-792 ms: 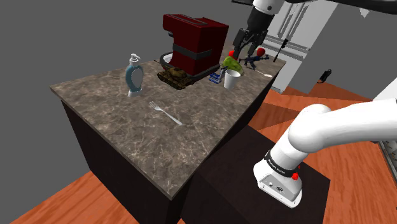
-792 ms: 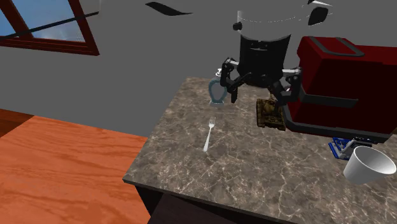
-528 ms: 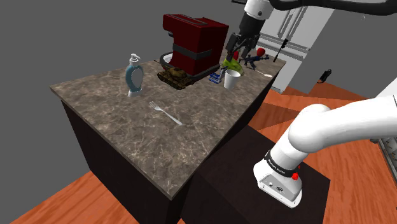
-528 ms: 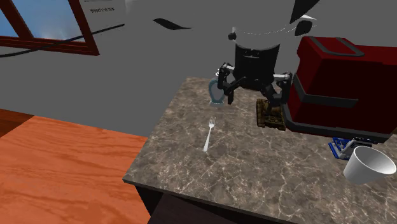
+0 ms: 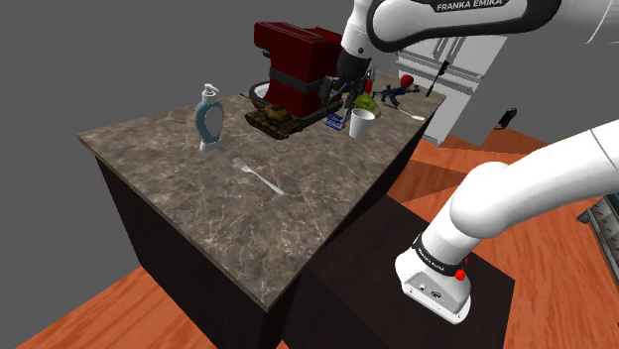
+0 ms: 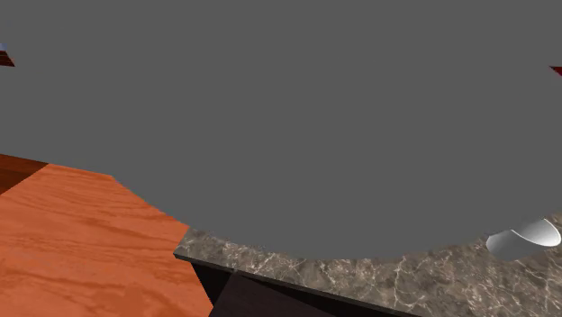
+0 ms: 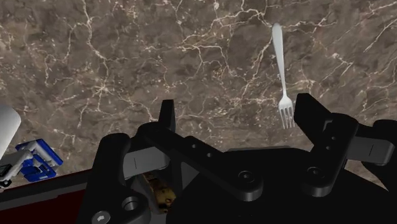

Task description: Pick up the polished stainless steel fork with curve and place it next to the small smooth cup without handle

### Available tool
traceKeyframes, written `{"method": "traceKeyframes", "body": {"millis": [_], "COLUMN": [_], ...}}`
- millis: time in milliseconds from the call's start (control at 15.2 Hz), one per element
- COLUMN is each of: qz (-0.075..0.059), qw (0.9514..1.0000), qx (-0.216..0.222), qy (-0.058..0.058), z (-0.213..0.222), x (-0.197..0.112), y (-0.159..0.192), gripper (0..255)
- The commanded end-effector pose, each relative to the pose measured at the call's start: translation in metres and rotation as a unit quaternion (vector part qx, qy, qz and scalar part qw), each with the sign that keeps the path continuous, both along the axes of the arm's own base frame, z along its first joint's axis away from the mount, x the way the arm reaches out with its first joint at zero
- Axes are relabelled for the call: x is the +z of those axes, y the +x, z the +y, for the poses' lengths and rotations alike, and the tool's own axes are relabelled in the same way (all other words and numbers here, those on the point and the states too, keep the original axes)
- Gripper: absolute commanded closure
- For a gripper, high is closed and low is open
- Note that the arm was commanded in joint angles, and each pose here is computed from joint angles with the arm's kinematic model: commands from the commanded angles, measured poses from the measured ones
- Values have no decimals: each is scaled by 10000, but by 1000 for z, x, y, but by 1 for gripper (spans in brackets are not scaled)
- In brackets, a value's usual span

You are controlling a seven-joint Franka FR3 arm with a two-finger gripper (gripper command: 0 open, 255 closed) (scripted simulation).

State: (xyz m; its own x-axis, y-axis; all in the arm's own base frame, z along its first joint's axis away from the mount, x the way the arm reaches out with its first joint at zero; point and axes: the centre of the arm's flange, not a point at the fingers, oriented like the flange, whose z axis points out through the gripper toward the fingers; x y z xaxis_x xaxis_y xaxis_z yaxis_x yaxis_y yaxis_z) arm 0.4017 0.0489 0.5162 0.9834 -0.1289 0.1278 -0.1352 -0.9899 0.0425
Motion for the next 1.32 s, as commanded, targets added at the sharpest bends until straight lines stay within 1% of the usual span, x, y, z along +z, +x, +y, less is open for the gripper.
{"method": "traceKeyframes", "body": {"millis": [0,1254], "qz": [10,187], "qw": [10000,9994], "qx": [18,186], "qy": [24,229], "z": [11,97], "x": [-21,-202], "y": [18,168], "gripper": [0,0]}}
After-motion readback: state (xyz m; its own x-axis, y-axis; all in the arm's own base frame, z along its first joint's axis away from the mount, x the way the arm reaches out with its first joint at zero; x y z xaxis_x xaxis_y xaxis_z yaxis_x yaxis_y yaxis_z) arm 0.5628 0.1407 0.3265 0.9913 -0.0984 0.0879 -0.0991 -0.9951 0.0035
